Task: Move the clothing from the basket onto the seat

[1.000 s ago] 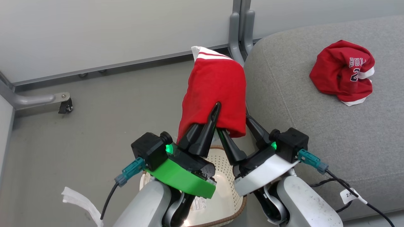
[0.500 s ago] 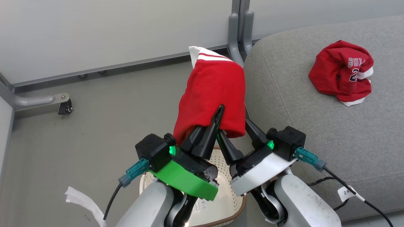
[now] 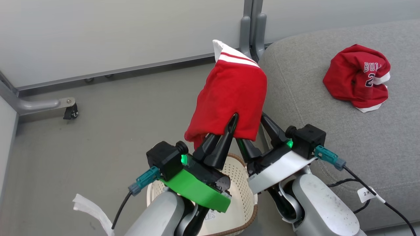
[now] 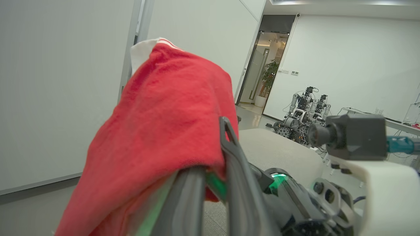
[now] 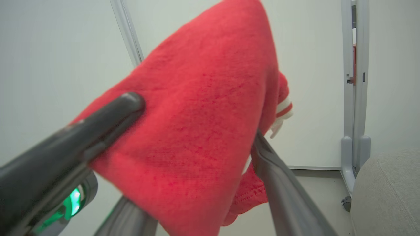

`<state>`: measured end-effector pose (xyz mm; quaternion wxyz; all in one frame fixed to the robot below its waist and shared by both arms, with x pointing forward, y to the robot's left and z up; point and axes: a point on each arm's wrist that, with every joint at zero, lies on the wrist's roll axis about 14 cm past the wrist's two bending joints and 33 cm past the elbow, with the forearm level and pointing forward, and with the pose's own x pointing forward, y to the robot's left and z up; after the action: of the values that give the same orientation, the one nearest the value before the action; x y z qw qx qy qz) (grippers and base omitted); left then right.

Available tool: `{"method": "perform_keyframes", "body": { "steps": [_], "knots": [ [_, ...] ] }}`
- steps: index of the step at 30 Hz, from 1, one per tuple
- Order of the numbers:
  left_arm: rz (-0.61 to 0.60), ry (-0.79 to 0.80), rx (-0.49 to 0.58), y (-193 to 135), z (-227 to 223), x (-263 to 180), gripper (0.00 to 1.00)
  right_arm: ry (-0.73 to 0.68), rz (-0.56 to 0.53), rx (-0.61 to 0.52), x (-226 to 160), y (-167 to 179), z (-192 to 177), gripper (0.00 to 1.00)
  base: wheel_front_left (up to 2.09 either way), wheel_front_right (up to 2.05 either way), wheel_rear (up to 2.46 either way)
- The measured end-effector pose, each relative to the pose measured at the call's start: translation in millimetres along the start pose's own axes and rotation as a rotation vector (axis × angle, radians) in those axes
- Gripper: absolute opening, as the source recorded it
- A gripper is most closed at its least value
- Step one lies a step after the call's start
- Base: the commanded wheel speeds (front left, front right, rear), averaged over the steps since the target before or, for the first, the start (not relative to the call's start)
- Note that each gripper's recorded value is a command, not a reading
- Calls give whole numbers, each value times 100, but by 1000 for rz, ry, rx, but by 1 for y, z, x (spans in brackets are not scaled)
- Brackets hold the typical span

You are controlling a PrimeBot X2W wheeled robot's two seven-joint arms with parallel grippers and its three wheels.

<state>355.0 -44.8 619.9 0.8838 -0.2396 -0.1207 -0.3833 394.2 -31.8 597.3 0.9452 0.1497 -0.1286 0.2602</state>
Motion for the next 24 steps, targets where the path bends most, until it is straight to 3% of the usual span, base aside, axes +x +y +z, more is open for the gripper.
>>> {"method": "perform_keyframes", "body": {
  "steps": [4,5,6,7,24],
  "knots": [
    [3,8,-1,1,-2,-1,0,-5,1,-14,2,-1,2,100,0,0,0],
    [3,9,-3,1,-3,-1,0,-4,2,-18,2,-1,2,60,0,0,0],
    [5,10,-4,1,-3,-1,0,-4,3,-18,2,-1,2,10,0,0,0],
    [6,11,-4,1,-3,-1,0,-4,3,-22,2,-1,2,0,0,0,0],
    [9,14,-6,2,-5,0,0,-17,-15,-28,-3,-5,6,0,0,0,0]
  ]
}}
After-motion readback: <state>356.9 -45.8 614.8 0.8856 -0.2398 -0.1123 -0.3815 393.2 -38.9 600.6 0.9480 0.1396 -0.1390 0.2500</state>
